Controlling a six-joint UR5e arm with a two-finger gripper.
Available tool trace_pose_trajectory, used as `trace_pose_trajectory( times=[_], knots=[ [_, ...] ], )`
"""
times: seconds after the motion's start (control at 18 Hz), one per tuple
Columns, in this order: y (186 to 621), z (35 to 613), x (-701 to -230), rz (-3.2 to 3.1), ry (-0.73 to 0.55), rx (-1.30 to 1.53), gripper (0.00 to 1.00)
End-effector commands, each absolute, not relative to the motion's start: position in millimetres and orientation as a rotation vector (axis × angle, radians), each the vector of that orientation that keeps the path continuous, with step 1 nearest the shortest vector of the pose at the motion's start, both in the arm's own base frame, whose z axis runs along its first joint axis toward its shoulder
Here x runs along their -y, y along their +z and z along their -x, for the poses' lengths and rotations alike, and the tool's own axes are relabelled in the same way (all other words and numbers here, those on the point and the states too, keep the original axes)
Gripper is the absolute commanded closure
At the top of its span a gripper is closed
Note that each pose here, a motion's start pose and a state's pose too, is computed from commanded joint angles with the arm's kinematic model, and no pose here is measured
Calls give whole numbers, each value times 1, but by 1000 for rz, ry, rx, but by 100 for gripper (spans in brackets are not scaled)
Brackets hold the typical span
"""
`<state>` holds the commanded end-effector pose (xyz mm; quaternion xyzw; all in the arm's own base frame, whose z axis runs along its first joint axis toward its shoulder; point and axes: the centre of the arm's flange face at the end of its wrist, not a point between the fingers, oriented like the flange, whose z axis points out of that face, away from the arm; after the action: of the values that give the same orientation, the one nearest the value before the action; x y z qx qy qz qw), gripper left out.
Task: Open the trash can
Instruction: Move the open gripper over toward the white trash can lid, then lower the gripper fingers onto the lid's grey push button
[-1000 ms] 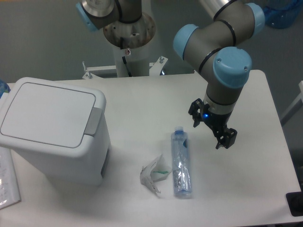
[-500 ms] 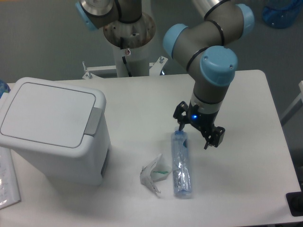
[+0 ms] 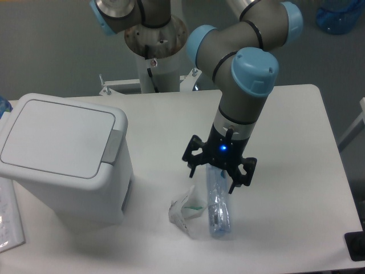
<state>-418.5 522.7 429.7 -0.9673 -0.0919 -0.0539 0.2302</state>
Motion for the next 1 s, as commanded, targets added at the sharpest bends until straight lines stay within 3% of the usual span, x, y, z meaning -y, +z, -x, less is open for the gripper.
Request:
trace_pose_trajectory(
  times=[0.5,0.61,1.0],
  knots=[
    [486,358,-516,2467,-324,317,0],
    [477,345,-513,2453,-373,314,0],
    [467,315,-497,2431,-345,310,0]
  ],
)
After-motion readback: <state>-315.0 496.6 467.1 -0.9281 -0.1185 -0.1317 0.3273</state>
